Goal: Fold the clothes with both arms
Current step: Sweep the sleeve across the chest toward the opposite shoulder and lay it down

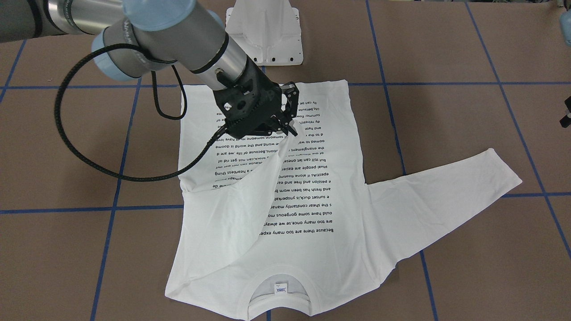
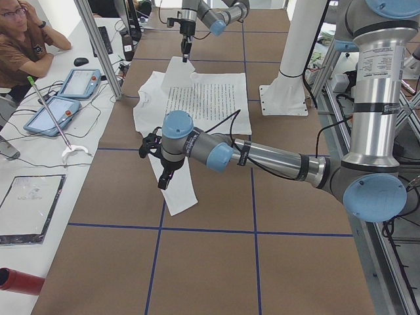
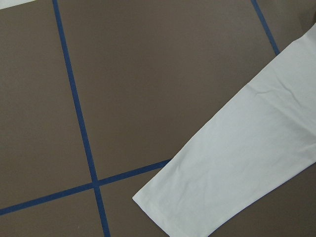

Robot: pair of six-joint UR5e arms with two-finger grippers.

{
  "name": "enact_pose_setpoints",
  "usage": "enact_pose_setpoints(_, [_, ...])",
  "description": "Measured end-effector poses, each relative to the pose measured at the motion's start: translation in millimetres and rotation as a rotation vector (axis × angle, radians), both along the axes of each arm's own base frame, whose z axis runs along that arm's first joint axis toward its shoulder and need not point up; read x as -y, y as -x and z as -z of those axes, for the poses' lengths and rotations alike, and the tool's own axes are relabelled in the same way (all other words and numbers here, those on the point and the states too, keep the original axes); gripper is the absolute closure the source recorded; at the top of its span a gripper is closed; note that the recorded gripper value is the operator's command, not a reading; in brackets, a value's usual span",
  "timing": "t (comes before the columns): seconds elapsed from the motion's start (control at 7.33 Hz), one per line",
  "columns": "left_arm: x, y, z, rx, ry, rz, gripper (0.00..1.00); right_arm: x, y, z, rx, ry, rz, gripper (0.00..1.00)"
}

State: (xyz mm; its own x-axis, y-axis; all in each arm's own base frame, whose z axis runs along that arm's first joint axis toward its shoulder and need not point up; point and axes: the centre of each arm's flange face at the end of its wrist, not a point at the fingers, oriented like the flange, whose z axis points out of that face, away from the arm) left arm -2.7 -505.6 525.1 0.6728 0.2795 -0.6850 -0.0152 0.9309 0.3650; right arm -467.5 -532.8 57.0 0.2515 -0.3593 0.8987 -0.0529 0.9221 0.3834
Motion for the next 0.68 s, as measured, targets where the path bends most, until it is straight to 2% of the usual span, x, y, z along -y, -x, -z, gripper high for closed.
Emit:
enact_pose_setpoints(0.27, [-4, 1, -2, 0.000, 0.005, 0.001, 0.02, -5, 61, -15, -0.065, 0.023, -0.001, 1.00])
enact_pose_setpoints(0.68, [-7, 1, -3, 0.000, 0.005, 0.000, 0.02, 17, 152, -12, -0.188, 0.069, 0.012, 1.00])
